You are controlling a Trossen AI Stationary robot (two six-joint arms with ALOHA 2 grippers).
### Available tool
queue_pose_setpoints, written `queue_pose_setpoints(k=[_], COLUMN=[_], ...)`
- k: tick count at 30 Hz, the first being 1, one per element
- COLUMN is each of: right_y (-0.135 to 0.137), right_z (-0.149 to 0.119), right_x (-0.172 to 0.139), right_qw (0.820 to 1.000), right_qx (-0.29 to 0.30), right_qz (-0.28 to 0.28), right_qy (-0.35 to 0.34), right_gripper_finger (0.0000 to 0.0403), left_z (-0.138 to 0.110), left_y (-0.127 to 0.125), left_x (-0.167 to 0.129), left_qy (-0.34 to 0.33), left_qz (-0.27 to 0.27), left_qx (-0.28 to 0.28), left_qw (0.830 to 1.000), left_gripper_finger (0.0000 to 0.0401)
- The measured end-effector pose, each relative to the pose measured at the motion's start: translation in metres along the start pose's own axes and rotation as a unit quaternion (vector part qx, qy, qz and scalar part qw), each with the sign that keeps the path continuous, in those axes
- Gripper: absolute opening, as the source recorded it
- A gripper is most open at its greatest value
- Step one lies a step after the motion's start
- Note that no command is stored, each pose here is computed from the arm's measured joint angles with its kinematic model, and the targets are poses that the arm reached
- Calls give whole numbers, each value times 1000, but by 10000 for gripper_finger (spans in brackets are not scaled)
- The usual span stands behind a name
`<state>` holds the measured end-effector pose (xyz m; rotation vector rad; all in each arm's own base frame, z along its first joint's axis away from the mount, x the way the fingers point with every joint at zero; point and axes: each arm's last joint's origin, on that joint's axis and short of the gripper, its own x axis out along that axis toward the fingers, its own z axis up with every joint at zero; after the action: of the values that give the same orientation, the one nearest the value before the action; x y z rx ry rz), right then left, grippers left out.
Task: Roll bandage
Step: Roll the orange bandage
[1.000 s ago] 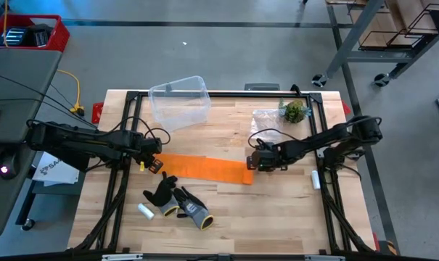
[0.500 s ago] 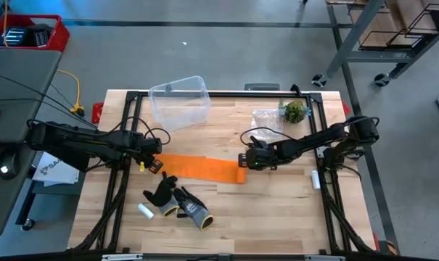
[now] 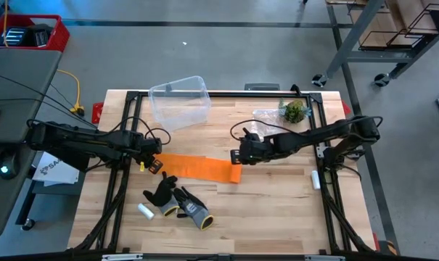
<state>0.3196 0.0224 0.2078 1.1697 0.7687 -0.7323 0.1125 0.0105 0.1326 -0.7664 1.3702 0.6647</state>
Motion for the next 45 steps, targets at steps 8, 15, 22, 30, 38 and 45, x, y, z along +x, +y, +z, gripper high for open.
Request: queue_pose_setpoints(k=[8, 15, 22, 30, 38, 45], right_y=[-19, -25, -27, -20, 18, 48], right_z=[-19, -47, -65, -58, -41, -29], right_x=[6, 39, 65, 67, 57, 35], right_qw=[994, 991, 989, 993, 999, 993], right_qx=[-11, 9, 38, 41, 4, -88], right_qz=[-88, -80, -89, -71, -3, 12], right_qy=[69, 106, 114, 84, 49, 77], right_gripper_finger=[0, 0, 0, 0, 0, 0], left_z=[-1, 0, 0, 0, 0, 0], left_y=[0, 0, 0, 0, 0, 0], left_x=[0, 0, 0, 0, 0, 0], left_qy=[4, 4, 4, 4, 3, 3], left_qz=[0, 0, -1, -1, -2, -2], left_qx=[0, 1, 5, 9, 10, 16], left_qw=[1000, 1000, 1000, 1000, 1000, 1000], left_gripper_finger=[0, 0, 0, 0, 0, 0])
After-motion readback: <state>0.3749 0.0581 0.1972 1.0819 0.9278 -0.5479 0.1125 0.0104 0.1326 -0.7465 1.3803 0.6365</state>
